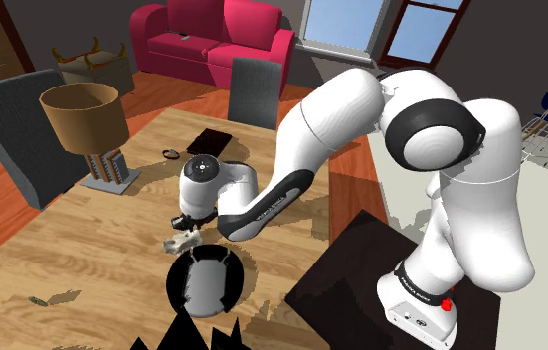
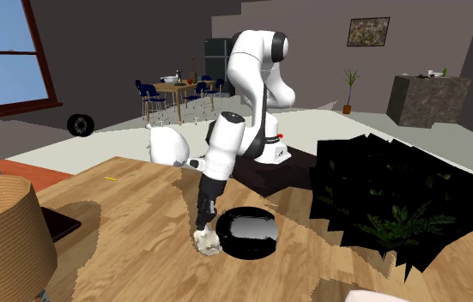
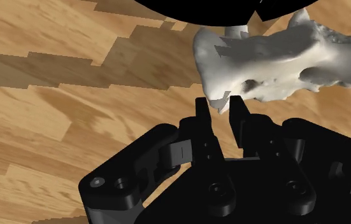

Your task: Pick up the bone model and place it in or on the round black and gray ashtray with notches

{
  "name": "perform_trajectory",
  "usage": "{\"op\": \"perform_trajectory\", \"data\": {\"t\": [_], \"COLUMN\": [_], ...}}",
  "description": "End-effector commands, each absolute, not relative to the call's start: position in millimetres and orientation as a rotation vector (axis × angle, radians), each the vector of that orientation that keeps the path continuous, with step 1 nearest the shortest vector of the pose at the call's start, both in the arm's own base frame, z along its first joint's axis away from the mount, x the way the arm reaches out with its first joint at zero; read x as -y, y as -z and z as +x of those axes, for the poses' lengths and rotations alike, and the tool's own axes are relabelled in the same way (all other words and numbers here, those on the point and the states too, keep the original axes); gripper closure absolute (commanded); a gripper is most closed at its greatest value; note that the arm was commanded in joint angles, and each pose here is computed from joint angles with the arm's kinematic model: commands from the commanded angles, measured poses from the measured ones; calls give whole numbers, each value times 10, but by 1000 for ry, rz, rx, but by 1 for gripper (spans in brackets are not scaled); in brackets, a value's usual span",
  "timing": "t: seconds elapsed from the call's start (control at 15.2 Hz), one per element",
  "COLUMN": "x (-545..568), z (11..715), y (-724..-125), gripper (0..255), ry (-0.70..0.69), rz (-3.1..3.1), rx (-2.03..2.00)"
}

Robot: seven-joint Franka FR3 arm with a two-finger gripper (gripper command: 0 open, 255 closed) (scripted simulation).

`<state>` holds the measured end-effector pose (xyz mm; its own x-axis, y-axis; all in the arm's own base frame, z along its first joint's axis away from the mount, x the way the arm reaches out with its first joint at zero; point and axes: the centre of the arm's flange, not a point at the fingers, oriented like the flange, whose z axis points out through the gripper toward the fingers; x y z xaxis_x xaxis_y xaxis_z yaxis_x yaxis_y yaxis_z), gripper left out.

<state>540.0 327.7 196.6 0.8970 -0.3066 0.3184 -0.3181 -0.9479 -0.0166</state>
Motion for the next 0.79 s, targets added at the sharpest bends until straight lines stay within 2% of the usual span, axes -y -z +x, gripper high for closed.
{"op": "perform_trajectory", "data": {"t": [0.0,0.73], "x": [-3278,-3278], "z": [5393,5393], "y": [-1996,-2577], "gripper": [255,255], "ry": [-494,-494], "rz": [3024,3024], "rx": [497,497]}}
